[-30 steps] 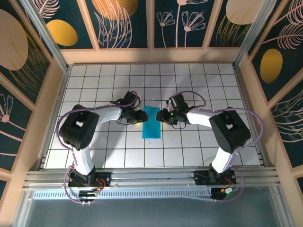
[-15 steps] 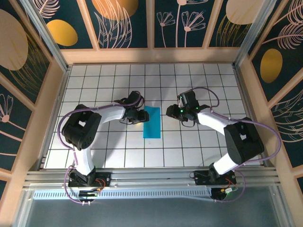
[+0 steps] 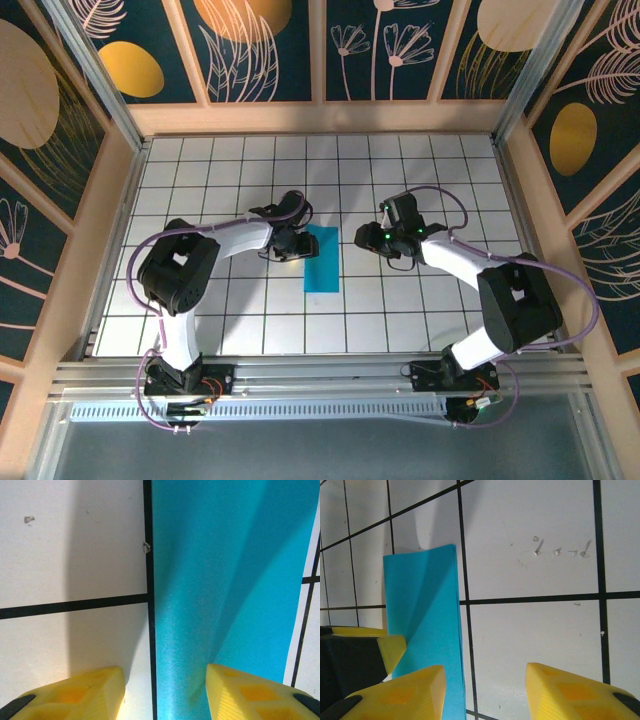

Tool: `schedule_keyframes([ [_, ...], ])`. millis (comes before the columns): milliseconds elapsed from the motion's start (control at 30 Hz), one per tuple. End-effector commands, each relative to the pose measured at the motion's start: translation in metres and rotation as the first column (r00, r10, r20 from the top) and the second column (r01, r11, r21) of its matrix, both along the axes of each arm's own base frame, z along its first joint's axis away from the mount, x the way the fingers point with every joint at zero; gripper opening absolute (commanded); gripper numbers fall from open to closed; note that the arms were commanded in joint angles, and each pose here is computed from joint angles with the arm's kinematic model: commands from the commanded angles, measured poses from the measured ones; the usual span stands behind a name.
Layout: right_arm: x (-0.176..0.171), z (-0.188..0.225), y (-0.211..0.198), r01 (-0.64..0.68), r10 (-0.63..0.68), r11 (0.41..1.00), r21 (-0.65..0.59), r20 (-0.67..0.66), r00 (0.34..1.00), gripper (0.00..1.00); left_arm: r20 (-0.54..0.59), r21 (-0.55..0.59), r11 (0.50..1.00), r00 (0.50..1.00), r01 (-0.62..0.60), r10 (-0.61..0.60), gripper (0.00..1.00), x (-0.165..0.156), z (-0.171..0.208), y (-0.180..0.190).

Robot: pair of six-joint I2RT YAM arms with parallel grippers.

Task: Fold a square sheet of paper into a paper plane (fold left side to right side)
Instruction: First fold in half a square sheet of paper at the center of the table.

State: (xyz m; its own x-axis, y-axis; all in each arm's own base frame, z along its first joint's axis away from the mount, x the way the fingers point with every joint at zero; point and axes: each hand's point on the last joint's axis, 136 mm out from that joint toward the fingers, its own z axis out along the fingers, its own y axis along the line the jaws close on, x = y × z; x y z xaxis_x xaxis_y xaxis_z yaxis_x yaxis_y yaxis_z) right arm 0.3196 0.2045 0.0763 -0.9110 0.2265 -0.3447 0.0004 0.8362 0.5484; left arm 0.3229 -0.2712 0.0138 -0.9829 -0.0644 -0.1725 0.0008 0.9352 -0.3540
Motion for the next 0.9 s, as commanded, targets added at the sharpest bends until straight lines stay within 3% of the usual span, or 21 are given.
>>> schedule_keyframes([
  [0,-0.0024,-0.0006,-0.0097,0.011,-0.010,1.000,-0.027,0.013,1.000,0.47,-0.097,0.064,0.997,0.994,0.049,-0.043,0.49,-0.0244,-0.0460,-0.0011],
  [867,-0.0029,-0.0018,-0.0083,0.005,-0.005,1.000,-0.013,0.008,1.000,0.48,-0.110,0.094,0.994,0.993,0.060,-0.049,0.50,-0.0268,-0.0512,0.0024],
])
